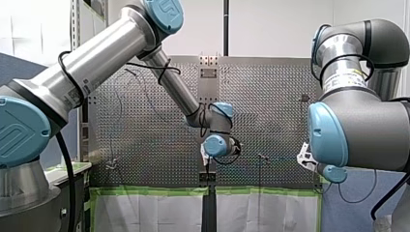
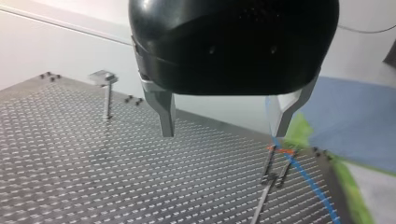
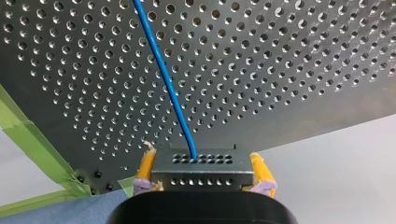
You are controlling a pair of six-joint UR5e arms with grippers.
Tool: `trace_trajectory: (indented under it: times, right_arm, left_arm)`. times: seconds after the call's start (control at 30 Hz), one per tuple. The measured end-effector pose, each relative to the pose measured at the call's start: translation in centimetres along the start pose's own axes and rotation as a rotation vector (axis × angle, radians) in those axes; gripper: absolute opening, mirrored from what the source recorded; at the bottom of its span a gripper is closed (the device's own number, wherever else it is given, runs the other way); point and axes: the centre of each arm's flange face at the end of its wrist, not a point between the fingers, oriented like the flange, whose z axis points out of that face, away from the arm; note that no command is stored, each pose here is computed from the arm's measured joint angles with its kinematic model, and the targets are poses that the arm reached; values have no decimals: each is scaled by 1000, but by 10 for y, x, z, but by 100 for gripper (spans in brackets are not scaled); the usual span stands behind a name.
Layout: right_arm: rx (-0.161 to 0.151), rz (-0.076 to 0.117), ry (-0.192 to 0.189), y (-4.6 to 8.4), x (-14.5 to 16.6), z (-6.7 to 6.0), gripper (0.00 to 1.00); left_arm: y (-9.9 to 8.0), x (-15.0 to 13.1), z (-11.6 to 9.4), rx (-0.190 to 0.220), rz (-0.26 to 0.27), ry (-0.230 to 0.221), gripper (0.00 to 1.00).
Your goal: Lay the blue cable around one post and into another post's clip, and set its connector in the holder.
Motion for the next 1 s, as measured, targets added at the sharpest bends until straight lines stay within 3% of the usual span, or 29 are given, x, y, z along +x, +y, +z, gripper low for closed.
trace_trajectory:
  times: [0.3, 1.0]
  right_arm:
    - [2, 6, 3, -1, 0, 0, 0]
    - [6, 9, 3, -1, -1, 0, 0]
  left_arm:
    - [15, -33, -13, -11, -34, -74, 98]
    - [44, -77, -70, -59, -18, -82, 98]
